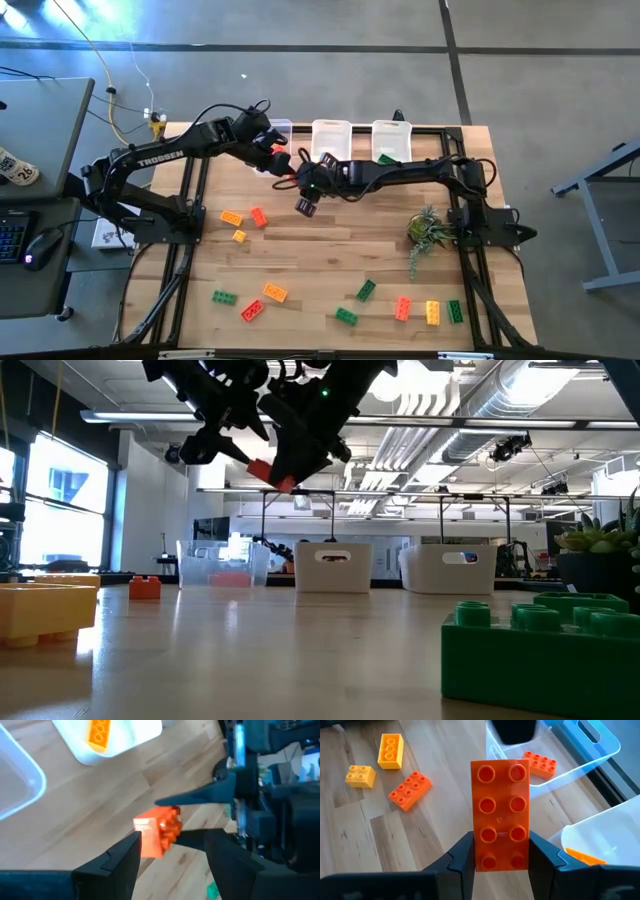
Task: Sort & place blocks by color
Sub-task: Put the orange game piece into the transparent bin
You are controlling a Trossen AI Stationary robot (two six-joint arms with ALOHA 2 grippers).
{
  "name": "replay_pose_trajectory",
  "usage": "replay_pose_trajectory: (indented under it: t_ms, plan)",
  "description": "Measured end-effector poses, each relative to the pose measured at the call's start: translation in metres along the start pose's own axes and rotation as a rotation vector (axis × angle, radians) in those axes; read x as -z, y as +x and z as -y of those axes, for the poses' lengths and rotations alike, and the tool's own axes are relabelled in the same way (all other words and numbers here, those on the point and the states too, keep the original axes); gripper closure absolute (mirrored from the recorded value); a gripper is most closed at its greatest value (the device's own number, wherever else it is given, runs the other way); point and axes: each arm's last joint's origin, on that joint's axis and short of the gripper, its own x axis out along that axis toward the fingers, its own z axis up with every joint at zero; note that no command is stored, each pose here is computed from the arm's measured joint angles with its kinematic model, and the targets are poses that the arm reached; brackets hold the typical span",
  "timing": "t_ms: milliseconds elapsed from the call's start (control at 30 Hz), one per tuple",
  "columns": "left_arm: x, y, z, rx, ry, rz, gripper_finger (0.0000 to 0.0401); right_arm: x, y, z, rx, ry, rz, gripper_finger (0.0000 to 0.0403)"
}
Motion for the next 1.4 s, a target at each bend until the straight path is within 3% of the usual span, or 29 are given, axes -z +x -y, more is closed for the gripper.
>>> replay_pose_trajectory:
  t_ms: [433,933,1400]
  plan:
    - [-0.001,0.000,-0.001,-0.026,0.002,0.026,0.0197,-0.021,-0.014,0.000,0.016,0.005,0.082,0.0291]
    - [-0.003,0.001,0.000,-0.032,0.025,0.052,0.0199,-0.025,-0.013,0.008,0.041,0.026,0.101,0.0291]
    - [-0.008,0.010,0.001,-0.007,0.065,0.065,0.0289,-0.025,-0.011,0.011,0.053,0.048,0.094,0.0291]
